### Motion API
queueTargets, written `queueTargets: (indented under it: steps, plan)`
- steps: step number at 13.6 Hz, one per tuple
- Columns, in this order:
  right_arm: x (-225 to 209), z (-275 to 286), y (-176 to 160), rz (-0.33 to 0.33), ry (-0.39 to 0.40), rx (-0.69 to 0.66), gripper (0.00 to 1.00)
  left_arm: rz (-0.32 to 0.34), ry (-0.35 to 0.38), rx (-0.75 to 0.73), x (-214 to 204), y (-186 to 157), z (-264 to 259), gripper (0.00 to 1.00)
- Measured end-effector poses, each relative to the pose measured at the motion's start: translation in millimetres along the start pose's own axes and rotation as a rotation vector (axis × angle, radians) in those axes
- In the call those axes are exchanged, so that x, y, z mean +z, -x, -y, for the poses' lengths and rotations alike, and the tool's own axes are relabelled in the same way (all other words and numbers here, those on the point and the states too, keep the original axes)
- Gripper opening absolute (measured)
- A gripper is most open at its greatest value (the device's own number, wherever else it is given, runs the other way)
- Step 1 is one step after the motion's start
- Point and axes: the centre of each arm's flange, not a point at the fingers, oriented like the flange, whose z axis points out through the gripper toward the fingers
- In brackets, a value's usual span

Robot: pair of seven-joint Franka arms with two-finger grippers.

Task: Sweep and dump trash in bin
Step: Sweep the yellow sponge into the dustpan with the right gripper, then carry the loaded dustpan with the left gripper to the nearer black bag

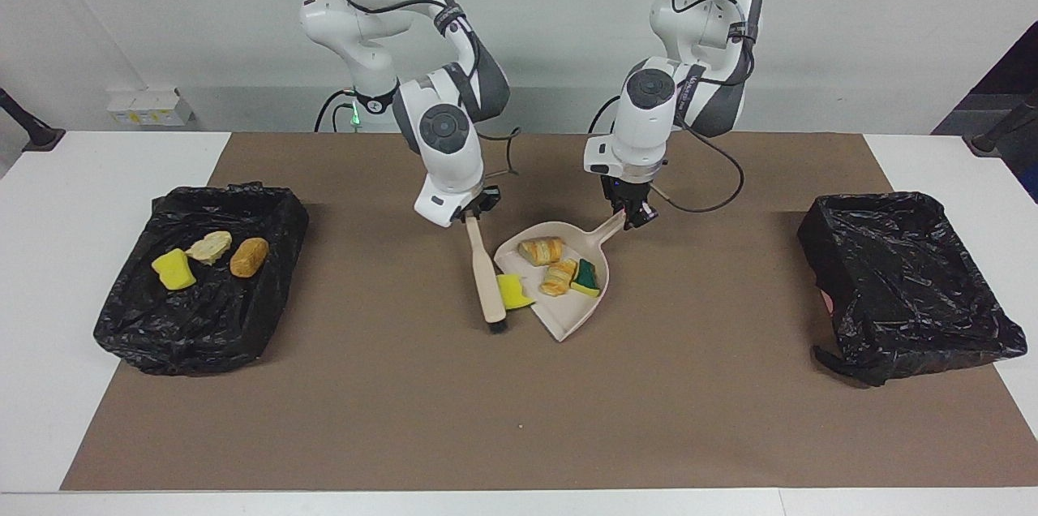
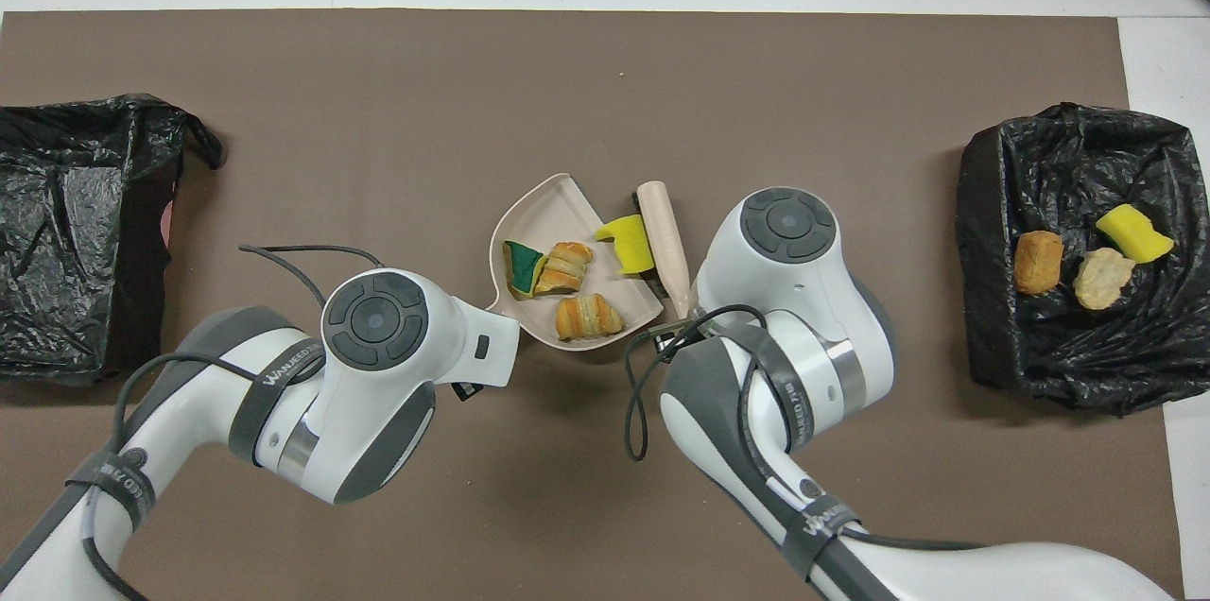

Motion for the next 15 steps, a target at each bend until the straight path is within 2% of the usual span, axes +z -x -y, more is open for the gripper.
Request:
queueTargets:
  steps: [2,4,9,15]
  plan:
    - [-4.0,31.7,4.4,-0.01,-0.042,-0.013,0.26,0.0,0.0,-0.001,-0.1,0.1,0.3,0.33]
    - [-7.7,41.4,5.2,-0.019,-0.048,-0.021,0.26,0.0,0.0,-0.002,-0.2,0.4,1.2,0.33]
    - [-22.8,31.3,-1.4,-0.046,-0.059,-0.002,0.26,-0.001,0.002,-0.039,0.2,8.9,16.2,0.33]
    - [-32.8,27.1,-0.7,-0.057,-0.061,0.001,0.26,-0.035,-0.002,-0.162,-13.3,36.6,71.0,0.33]
